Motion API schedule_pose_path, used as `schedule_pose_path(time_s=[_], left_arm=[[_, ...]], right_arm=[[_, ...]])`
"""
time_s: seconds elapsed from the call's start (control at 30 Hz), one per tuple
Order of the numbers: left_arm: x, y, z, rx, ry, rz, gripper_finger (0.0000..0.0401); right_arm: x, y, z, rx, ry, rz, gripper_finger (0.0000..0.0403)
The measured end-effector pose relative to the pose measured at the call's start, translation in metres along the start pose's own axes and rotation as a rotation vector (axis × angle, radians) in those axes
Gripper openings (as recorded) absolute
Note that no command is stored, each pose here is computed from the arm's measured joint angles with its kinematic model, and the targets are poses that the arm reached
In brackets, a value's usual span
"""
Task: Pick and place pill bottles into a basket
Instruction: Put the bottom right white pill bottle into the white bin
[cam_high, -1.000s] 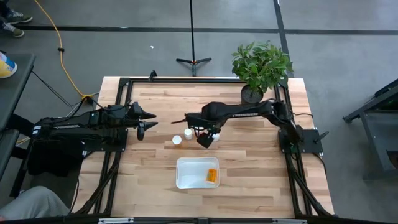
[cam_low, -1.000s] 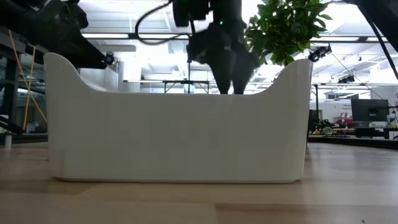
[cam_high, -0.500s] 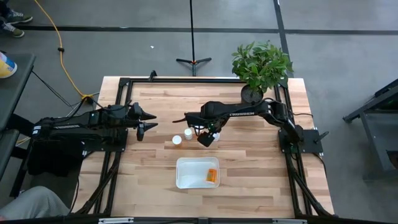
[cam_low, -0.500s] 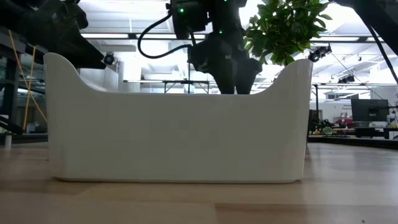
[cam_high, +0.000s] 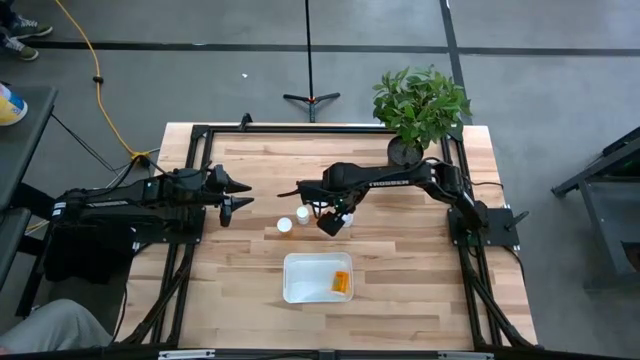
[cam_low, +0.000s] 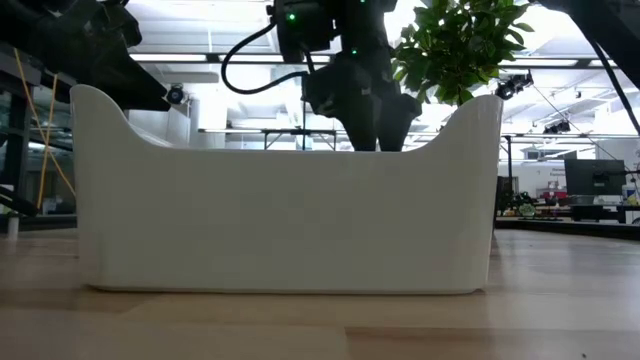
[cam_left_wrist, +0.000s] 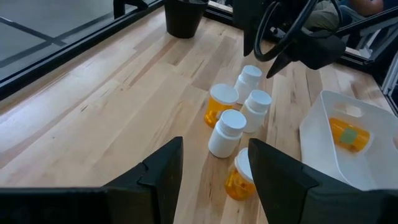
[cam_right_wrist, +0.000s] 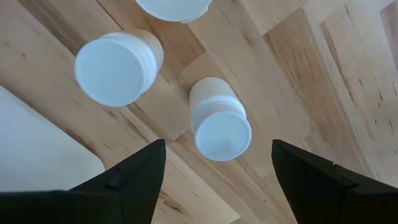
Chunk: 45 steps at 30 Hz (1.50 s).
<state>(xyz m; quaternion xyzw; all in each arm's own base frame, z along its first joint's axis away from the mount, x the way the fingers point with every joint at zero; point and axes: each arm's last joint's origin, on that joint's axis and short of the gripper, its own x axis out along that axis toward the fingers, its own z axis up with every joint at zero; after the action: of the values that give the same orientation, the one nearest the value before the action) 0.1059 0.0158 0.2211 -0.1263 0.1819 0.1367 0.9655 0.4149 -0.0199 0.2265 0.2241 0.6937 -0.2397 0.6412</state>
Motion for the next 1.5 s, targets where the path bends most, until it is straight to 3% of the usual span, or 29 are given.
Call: schedule_pose_path(time_s=[0.23, 0.8, 1.13, 1.37, 1.5], left_arm=[[0.0, 0.0, 0.0, 0.0, 0.001, 0.0, 0.0216], [0.0, 0.0, -0.001, 0.001, 0.014, -0.003, 0.0216], [0.0, 0.0, -0.001, 0.001, 0.014, -0.004, 0.0216], [0.0, 0.0, -0.001, 0.001, 0.014, -0.004, 0.0216], [0.0, 0.0, -0.001, 0.001, 0.014, -0.004, 0.0216]], right_arm=[[0.016, 0.004, 0.005, -0.025, 0.038, -0.004, 0.0283], [0.018, 0.001, 0.008, -0.034, 0.042, -0.008, 0.0283], [0.063, 0.0, -0.007, -0.032, 0.194, 0.003, 0.0283], [0.068, 0.006, -0.004, -0.05, 0.143, 0.041, 0.0283], [0.068, 0.005, -0.001, -0.075, 0.098, 0.007, 0.0283]])
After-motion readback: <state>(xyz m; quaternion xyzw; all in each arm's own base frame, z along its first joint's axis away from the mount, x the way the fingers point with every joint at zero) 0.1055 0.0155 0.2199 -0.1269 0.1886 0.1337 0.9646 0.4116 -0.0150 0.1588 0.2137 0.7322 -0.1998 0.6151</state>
